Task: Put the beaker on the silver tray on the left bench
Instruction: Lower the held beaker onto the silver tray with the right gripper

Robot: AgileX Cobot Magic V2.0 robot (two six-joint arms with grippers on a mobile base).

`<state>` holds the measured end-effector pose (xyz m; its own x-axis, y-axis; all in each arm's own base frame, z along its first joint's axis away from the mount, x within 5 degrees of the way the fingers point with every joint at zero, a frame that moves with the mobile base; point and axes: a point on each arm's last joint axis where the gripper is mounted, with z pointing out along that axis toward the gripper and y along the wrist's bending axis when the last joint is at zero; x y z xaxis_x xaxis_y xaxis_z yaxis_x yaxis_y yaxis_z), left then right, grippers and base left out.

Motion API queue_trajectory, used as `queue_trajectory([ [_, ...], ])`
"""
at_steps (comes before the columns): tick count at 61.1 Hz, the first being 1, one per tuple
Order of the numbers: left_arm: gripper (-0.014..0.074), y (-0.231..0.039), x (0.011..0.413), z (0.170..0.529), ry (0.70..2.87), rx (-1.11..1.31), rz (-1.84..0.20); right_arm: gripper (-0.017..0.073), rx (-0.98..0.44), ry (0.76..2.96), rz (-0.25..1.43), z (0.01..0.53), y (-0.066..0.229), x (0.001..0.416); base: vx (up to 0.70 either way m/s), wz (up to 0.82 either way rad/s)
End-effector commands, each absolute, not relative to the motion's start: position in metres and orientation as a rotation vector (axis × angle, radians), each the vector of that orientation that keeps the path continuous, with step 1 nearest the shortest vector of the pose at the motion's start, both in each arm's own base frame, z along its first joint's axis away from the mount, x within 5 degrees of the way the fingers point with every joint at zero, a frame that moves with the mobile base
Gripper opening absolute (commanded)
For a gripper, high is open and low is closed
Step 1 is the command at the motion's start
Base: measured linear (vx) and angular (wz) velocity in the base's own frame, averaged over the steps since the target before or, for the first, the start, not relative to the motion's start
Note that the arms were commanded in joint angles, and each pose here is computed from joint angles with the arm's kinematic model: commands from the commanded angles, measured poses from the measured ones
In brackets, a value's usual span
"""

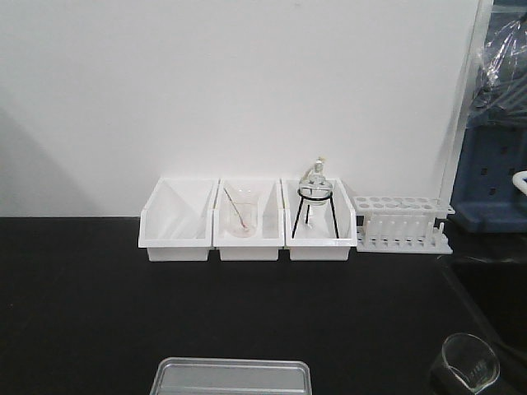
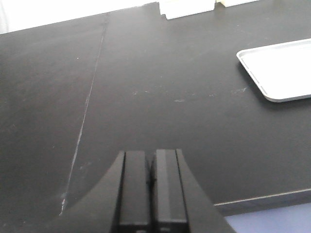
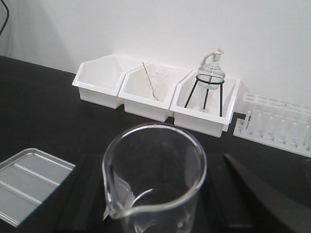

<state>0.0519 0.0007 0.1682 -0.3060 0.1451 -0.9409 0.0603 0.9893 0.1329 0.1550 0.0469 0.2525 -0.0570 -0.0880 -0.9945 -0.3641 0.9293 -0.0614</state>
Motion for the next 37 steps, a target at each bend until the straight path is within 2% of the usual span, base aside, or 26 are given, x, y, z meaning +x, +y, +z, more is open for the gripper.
queue_trajectory([
  [1, 0.0001, -0.001, 0.054, 0.169, 1.812, 0.149, 0.072, -0.0011, -0.347, 1.516, 0.260, 0.269, 0.049, 0.157, 0.00, 0.00],
  [25, 0.0001, -0.001, 0.054, 0.169, 1.812, 0.149, 0.072, -0.0011, -0.345, 1.485, 0.282, 0.270, 0.051, 0.159, 0.00, 0.00],
  [37, 0.0001, -0.001, 0.054, 0.169, 1.812, 0.149, 0.072, -0.0011, -0.409, 1.468, 0.386, 0.253, 0.068, 0.195, 0.00, 0.00],
])
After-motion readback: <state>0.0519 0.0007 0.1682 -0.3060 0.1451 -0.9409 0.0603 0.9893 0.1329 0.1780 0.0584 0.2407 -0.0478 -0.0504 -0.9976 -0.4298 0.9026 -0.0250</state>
